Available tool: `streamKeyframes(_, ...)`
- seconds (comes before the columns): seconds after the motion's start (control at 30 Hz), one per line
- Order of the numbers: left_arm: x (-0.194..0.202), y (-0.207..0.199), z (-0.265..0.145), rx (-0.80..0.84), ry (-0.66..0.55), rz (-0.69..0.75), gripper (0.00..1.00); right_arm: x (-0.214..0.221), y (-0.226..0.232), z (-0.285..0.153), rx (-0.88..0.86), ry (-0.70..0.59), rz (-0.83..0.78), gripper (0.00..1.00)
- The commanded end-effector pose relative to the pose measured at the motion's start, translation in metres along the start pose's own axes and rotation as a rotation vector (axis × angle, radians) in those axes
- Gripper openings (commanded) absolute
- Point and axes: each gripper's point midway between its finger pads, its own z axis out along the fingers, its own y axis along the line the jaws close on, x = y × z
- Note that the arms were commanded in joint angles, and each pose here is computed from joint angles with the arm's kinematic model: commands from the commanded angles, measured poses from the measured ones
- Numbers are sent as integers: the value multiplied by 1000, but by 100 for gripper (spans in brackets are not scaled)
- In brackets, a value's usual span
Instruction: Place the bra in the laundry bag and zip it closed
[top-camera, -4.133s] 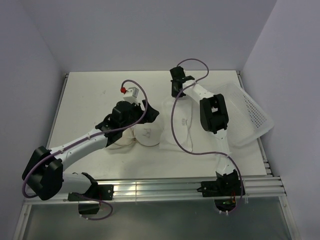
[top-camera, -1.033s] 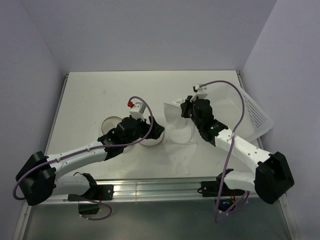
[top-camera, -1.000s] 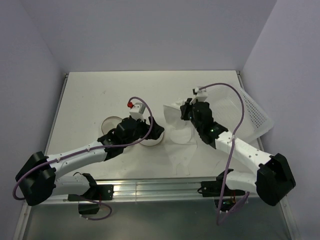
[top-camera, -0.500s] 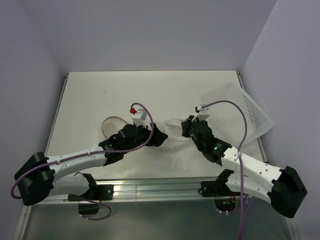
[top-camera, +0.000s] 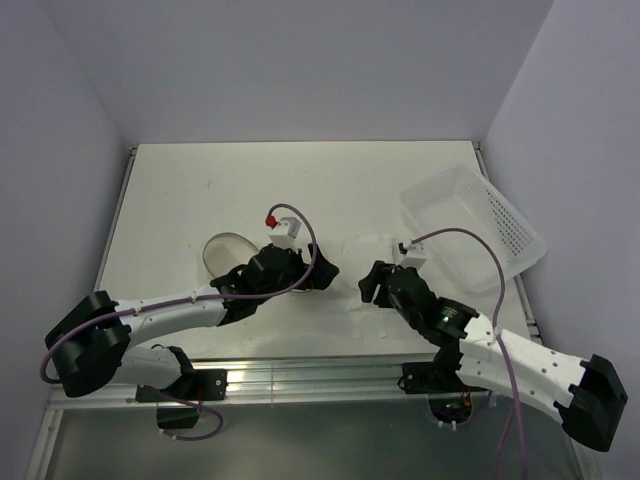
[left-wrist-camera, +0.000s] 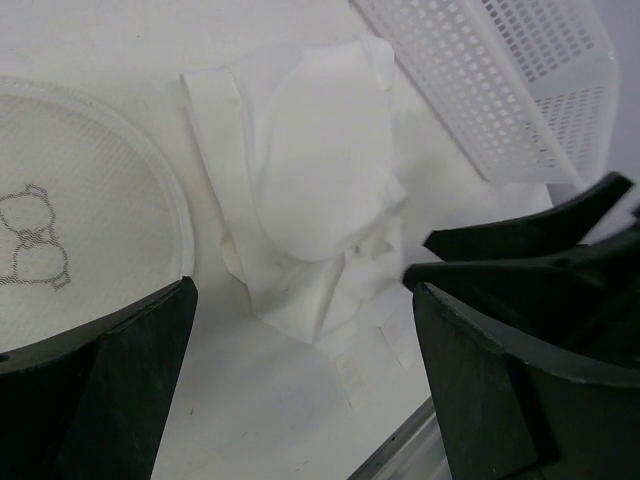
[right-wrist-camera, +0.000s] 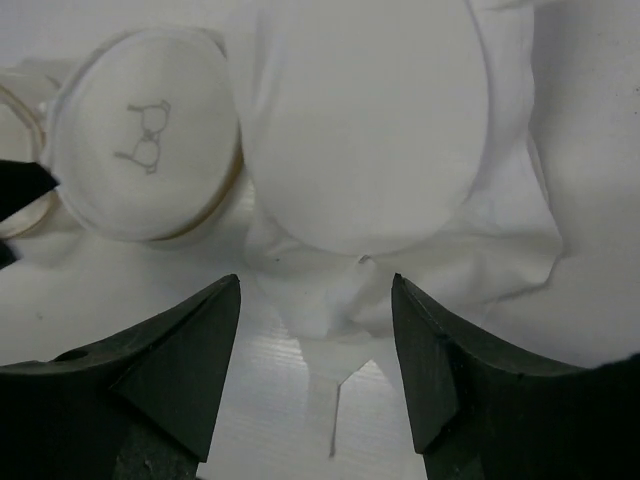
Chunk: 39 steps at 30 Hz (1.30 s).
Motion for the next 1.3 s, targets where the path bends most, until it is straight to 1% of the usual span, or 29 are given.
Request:
streamKeyframes(0.0,-19,-12,10,4,-56,-13,96,-19,14,-22,-51,-3,29,70)
streamKeyframes(0.1,-18,-10,18,-12,-49,-6,95,-36,20,-36,-80,-34,22,67)
streamKeyframes(0.17,-17,-10,26,-19,-50,-3,95,-45,17,-33,-41,-55,11,66)
streamKeyframes(0.2,-19,-8,28,-25,-54,-1,95,-52,12,-28,14,-73,-11,60)
streamKeyframes(0.23,-24,-8,31,-27,-65,6,94,-60,13,-23,19,-99,-10,57)
streamKeyframes(0.27,-26,2,37,-52,-65,4,94,-70,-1,-14,66,-123,6,56)
streamKeyframes(0.3,-28,2,41,-47,-57,3,94,-61,-3,-4,48,-60,-6,51)
streamKeyframes(0.33,-33,2,45,-42,-58,0,94,-68,-4,3,30,-66,20,50)
streamKeyframes(0.37,-35,13,51,-66,-52,7,94,-67,-14,9,44,-61,30,52)
streamKeyframes(0.4,-35,17,54,-75,-38,12,94,-67,-25,18,63,-36,38,59)
streamKeyframes(0.43,-42,14,57,-66,-40,26,94,-69,-26,22,53,-24,36,62)
streamKeyframes(0.47,-42,20,62,-70,-28,33,94,-71,-25,25,47,-14,28,69)
streamKeyframes(0.5,-44,17,64,-56,-23,40,94,-69,-31,31,62,2,12,81)
streamKeyframes(0.53,-46,12,66,-34,-16,55,94,-69,-21,34,-2,15,5,84)
streamKeyframes(0.57,-43,14,70,-30,-6,64,94,-67,-21,37,-19,32,0,87)
streamKeyframes(0.6,-43,13,71,-22,-1,71,94,-64,-25,42,-9,49,-10,93)
streamKeyframes(0.63,-45,8,73,-1,-3,90,94,-71,-33,47,6,23,2,95)
streamKeyframes(0.7,-40,11,80,-7,15,103,94,-64,-34,53,-23,69,33,97)
streamKeyframes(0.77,-36,11,89,-2,47,141,94,-67,-33,59,-32,59,46,97)
streamKeyframes(0.8,-43,5,94,6,40,152,94,-62,-36,64,-18,81,48,98)
streamKeyframes(0.87,-33,11,101,-2,82,185,95,-61,-39,69,-2,89,46,98)
streamKeyframes(0.93,-36,11,107,1,87,201,95,-56,-39,76,-2,101,62,98)
streamKeyframes(1.0,-37,17,112,1,112,196,96,-46,-38,81,-11,134,80,92)
streamKeyframes(1.07,-39,27,116,5,128,189,97,-41,-36,84,-25,133,102,88)
streamKeyframes(1.1,-38,23,117,34,152,183,97,-39,-36,85,-24,133,111,80)
streamKeyframes(1.13,-39,26,118,42,165,184,97,-40,-36,86,-21,121,116,76)
streamKeyframes(1.17,-39,32,120,39,175,180,97,-35,-40,87,-3,122,135,67)
streamKeyframes(1.2,-39,27,121,76,192,178,97,-34,-44,88,12,117,141,58)
streamKeyframes(1.27,-35,32,125,107,229,170,98,-30,-45,90,15,115,152,49)
